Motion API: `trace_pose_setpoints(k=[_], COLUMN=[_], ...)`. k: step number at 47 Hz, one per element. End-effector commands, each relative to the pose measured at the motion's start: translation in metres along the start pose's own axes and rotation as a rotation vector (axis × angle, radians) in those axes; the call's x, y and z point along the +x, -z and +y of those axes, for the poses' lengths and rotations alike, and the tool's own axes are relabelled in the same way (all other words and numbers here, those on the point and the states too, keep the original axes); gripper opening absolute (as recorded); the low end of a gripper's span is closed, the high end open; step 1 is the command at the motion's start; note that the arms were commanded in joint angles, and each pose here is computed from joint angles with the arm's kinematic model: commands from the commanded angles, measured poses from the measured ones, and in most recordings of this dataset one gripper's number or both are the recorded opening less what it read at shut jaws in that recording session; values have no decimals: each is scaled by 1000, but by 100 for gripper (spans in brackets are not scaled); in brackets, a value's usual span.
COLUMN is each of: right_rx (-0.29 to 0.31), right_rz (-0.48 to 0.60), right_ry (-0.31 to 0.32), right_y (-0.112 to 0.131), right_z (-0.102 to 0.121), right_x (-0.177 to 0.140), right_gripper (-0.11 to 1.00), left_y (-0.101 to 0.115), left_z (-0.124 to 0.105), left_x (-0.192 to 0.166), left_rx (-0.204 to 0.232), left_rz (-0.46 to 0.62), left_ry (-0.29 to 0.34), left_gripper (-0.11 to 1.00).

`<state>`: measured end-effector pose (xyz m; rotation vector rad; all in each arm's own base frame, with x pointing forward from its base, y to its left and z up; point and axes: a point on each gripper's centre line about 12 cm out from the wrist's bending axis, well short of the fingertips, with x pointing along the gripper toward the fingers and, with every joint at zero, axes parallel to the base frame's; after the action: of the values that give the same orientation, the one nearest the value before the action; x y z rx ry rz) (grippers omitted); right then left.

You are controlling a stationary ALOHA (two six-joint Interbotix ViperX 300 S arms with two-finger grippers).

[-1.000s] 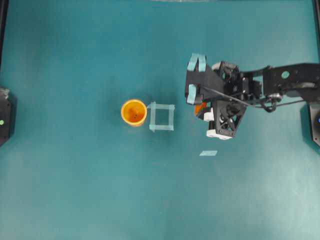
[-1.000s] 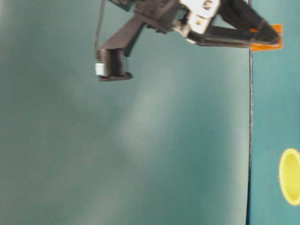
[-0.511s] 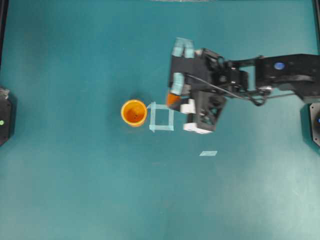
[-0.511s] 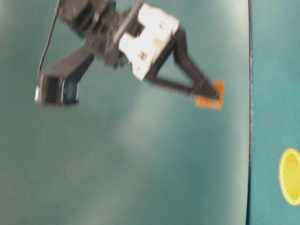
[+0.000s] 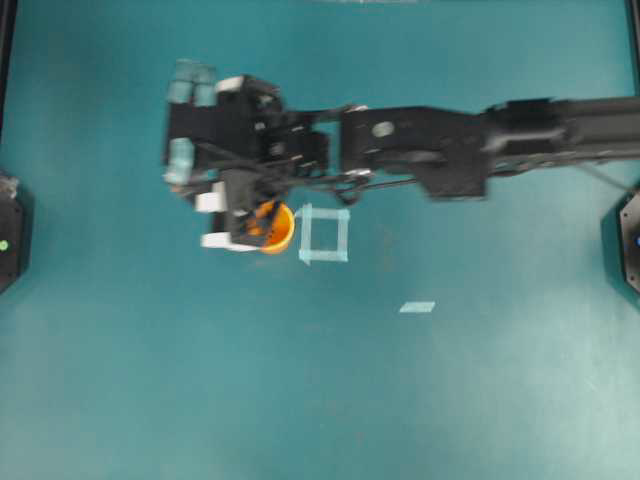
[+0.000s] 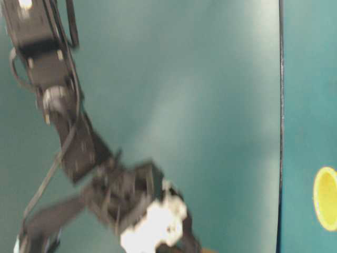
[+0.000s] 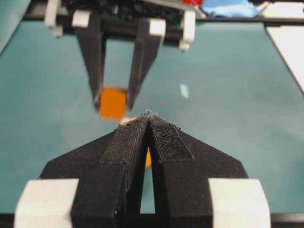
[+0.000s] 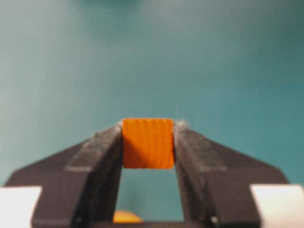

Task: Move the block to the left with right arm.
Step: 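Carry the cube leftward with the right gripper past the taped square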

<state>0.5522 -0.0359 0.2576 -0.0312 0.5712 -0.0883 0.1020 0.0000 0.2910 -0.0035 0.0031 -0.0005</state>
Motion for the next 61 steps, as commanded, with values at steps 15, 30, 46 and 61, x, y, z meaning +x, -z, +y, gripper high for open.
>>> trace_pose_setpoints(k=[15, 30, 46, 61], right_rx=[-13, -15, -13, -10], right_rz=[-132, -189, -215, -210], right_ry=[-29, -44, -46, -46], right_y=[-43, -46, -47, -47], right_z=[23, 30, 30, 30], right_x=[38, 48, 50, 49], right_gripper=[40, 40, 40, 40], left_y=[-9, -6, -8, -10], left_z=[0, 0, 0, 0], left_x=[-1, -1, -2, -3], left_rx=[1, 3, 1, 0], left_rz=[-18, 9, 8, 5], left_ry=[1, 0, 2, 2], left_gripper=[0, 0, 0, 0])
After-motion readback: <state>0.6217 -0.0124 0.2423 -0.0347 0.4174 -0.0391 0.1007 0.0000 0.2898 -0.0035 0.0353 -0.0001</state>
